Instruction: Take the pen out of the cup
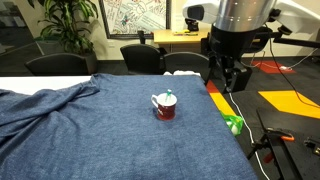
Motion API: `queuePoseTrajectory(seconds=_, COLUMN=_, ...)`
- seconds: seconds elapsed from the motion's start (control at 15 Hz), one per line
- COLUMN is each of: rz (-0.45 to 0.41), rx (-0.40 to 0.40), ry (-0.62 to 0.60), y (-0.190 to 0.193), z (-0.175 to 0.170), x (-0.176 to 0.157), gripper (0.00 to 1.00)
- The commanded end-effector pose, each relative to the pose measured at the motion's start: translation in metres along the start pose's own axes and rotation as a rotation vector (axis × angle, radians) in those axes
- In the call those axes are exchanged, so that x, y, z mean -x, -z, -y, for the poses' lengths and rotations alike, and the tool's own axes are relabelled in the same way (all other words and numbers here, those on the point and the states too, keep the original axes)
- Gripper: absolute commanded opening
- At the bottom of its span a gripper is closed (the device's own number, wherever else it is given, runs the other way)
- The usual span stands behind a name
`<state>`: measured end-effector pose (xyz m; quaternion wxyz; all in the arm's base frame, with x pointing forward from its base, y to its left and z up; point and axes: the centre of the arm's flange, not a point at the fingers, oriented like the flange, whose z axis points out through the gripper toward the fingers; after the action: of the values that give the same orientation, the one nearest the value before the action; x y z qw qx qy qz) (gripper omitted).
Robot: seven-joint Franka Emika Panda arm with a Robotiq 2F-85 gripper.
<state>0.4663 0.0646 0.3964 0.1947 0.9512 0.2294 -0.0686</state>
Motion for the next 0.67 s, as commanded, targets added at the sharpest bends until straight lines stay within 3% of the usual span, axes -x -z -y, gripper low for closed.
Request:
queuePoseTrajectory(seconds=0.0, rz=0.163, rx=0.113, ry=0.009, y=0.000, z=-0.003, x=-0.001, gripper=1.00)
queuePoseTrajectory(seconds=0.33, rz=0.343, rx=0.314, ry=0.150, y=-0.005, z=-0.003, x=0.006, gripper=1.00)
queuePoseTrajectory(seconds=0.6, rz=0.390, rx=0.396, ry=0.346, y=-0.012, z=0.003, x=0.000, gripper=1.00)
